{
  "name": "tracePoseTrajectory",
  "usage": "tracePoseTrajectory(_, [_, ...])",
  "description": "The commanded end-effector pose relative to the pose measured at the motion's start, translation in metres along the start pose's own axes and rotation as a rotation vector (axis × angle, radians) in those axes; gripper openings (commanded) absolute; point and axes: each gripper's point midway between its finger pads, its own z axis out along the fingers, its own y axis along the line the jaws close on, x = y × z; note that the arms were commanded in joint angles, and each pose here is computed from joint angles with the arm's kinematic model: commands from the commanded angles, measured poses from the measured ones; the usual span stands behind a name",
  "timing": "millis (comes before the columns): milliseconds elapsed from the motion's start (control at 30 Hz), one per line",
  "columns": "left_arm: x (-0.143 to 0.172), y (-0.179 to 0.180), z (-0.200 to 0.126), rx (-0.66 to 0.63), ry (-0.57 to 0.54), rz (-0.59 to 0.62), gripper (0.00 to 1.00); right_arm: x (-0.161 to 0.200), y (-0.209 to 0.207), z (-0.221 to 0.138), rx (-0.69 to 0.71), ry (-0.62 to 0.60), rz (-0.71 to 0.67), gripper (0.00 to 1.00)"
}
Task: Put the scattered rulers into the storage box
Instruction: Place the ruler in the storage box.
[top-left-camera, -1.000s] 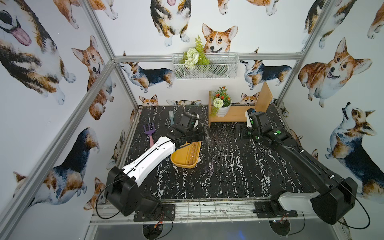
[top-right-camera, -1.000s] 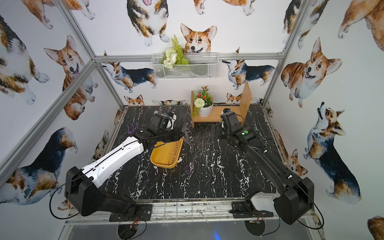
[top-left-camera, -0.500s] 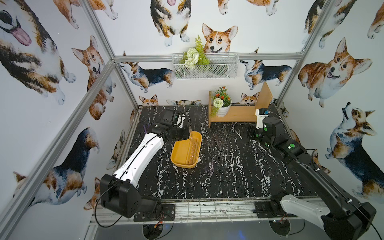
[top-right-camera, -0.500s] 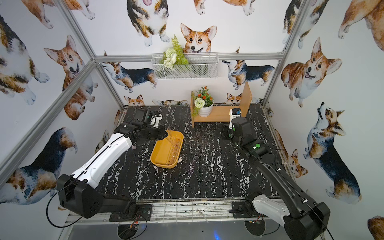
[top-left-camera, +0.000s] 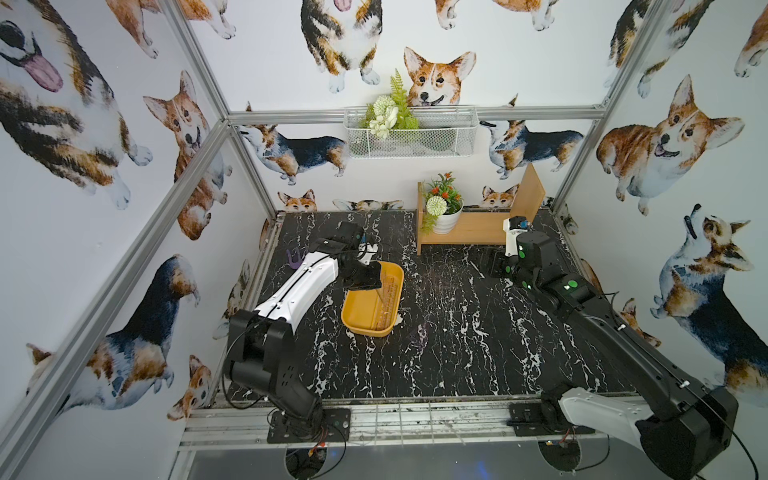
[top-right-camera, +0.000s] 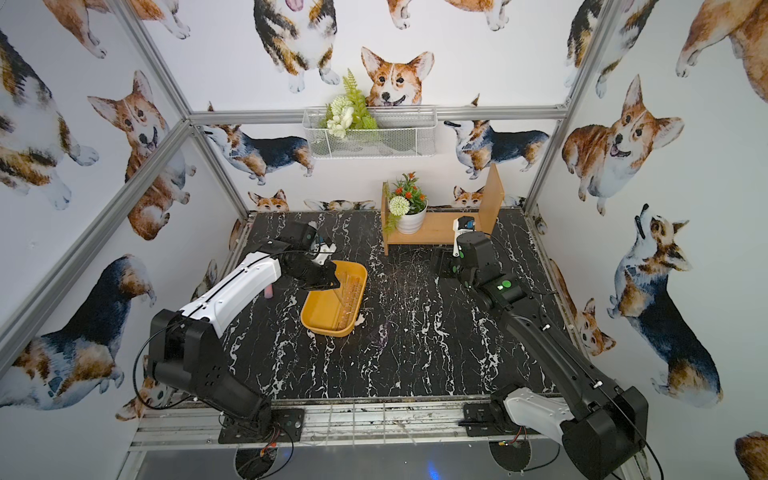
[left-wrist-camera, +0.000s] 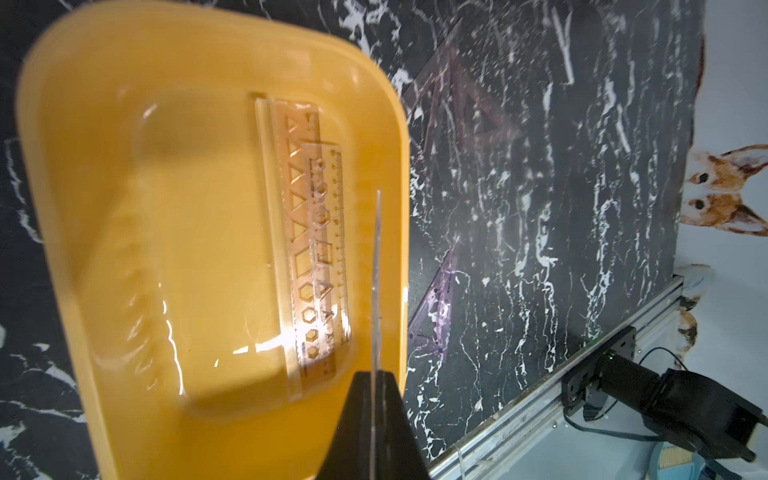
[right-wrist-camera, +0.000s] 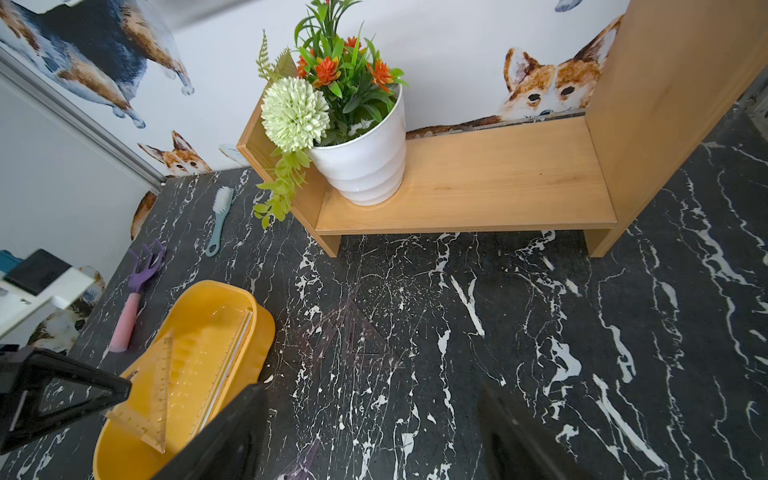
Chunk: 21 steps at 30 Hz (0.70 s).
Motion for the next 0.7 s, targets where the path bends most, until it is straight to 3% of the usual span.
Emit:
tracePoseTrajectory(0, [-0.001, 0.007, 0.016, -0.004, 0.031, 0.021, 0.00, 0.007, 0.006, 0.005, -0.034, 0.037, -0.004, 0.80])
tracePoseTrajectory(433, [0.007, 0.008, 0.065, -0.010, 0.132, 0.055, 0.00, 0.028, 0.007, 0.011, -0.055, 0.107, -0.003, 0.80])
tracePoseTrajectory(600, [0.007, 0.016, 0.070, -0.049, 0.131, 0.034, 0.00, 0.036, 0.007, 0.015, -0.060, 0.134, -0.005, 0.78])
tracePoseTrajectory(667, [0.005, 0.018, 0.070, -0.063, 0.125, 0.030, 0.06, 0.040, 0.007, 0.018, -0.061, 0.155, -0.006, 0.75])
